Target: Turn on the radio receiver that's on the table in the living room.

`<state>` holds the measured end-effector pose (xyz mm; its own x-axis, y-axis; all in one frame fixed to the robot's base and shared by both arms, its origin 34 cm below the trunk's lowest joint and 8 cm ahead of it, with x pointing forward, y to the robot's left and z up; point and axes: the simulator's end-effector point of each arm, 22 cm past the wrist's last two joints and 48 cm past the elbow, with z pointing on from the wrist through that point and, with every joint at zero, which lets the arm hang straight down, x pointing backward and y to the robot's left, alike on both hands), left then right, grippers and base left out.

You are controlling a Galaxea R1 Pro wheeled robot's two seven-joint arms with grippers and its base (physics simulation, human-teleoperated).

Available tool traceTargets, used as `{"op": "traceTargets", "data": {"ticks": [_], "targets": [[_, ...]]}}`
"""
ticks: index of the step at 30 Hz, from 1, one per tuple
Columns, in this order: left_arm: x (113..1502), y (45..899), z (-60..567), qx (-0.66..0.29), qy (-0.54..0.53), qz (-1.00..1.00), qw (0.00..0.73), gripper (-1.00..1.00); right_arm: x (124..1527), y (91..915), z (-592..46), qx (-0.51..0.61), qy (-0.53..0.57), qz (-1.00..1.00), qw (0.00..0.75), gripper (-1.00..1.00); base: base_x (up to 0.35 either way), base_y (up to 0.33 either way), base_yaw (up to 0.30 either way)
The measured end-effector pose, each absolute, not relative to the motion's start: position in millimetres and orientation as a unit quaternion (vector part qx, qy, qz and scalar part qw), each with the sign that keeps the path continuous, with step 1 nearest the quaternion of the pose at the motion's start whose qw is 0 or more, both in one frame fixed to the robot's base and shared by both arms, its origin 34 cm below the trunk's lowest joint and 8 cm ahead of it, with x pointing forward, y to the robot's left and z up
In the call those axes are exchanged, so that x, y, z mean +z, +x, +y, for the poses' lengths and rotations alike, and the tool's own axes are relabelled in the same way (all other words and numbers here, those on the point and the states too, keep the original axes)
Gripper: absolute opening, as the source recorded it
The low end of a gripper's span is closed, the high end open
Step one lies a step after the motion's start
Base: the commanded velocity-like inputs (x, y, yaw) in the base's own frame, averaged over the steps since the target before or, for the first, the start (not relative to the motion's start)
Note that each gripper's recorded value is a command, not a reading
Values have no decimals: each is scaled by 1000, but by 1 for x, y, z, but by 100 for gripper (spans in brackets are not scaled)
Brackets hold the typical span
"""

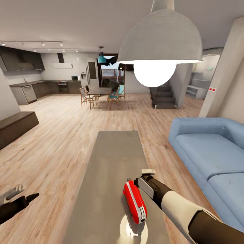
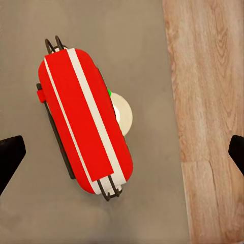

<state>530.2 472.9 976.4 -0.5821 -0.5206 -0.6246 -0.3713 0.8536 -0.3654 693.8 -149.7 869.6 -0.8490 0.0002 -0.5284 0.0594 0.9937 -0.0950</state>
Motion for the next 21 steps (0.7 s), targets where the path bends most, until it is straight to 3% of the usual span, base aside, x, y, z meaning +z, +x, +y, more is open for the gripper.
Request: {"op": "traceTargets", "data": {"ticks": [21], "targets": [[973, 533, 463, -104, -248, 886, 378, 100, 870, 694, -150, -54, 16, 960, 274, 100, 0, 0, 0]]}}
